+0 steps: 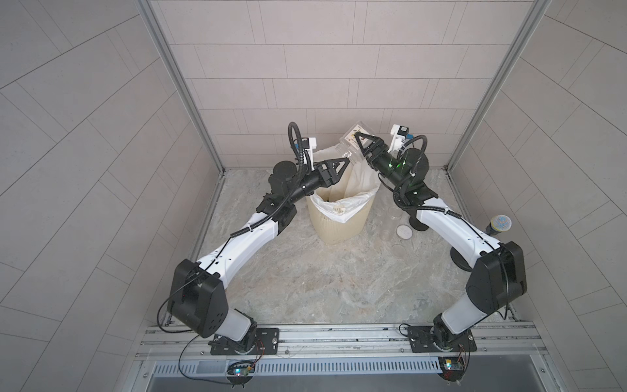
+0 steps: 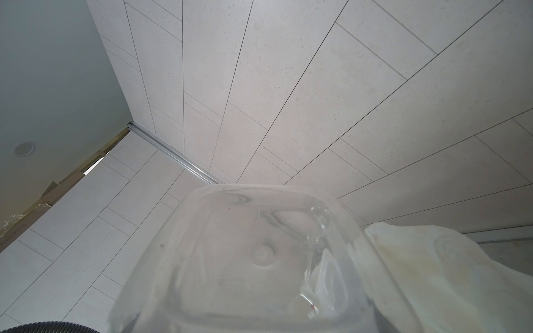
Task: Empty the moldy dried flower tea in the jars
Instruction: Place the jar at the center of the board.
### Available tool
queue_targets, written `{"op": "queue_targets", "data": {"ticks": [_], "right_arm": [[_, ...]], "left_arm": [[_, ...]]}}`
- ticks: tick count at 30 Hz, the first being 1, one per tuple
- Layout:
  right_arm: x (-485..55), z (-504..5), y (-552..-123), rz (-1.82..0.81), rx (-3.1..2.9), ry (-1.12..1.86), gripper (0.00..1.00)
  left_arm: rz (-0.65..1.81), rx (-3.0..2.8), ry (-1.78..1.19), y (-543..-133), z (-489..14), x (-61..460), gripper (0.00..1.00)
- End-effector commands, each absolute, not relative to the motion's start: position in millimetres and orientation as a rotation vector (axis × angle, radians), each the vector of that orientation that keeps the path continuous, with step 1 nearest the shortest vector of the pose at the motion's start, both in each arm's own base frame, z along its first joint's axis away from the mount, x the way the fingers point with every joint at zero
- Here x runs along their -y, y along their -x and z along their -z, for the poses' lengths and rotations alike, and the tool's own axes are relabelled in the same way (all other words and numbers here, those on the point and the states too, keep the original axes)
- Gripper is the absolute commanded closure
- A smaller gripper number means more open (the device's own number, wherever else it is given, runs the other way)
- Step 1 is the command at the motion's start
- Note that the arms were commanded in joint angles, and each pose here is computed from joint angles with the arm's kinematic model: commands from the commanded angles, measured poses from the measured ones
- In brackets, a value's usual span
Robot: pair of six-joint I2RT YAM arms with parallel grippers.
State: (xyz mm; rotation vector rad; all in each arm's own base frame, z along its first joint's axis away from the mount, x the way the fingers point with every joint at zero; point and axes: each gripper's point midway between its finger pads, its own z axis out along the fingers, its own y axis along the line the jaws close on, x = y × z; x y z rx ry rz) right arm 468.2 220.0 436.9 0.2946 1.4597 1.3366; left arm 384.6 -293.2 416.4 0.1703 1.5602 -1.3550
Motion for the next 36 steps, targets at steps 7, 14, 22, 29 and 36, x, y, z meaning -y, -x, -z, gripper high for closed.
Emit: {"op": "queue_targets", "data": {"ticks": [7,14,22,29,36], "right_arm": [[-225.7,-472.3,-444.4,-1.387,-1.390,-0.220,0.34],[-224.9,-474.7,-441.9,-1.393,-1.382,-0.219,0.35],[-234.3,-484.3,-438.8,-1.473,-1.362,-0.178,0.26],[-229.3,-493.9,-432.4,-1.445,-1.349,-0.121,0.00],[-196.0,-491.6,-439.8,-1.435,-1.313,-0.198,0.00]], "left_arm": [[1.425,-1.434,-0.235,-385.8,-446.1,311.1,0.40],[1.442,-1.422,-0.229,-386.5,-446.6,311.7,0.60],[1.462,-1.405,-0.257,-382.4,-447.9,313.5,0.87],[1.452,-1.379,-0.267,-383.3,-453.6,309.3,0.94],[1.441,-1.314,-0.271,-381.5,-468.5,295.5,0.99]]}}
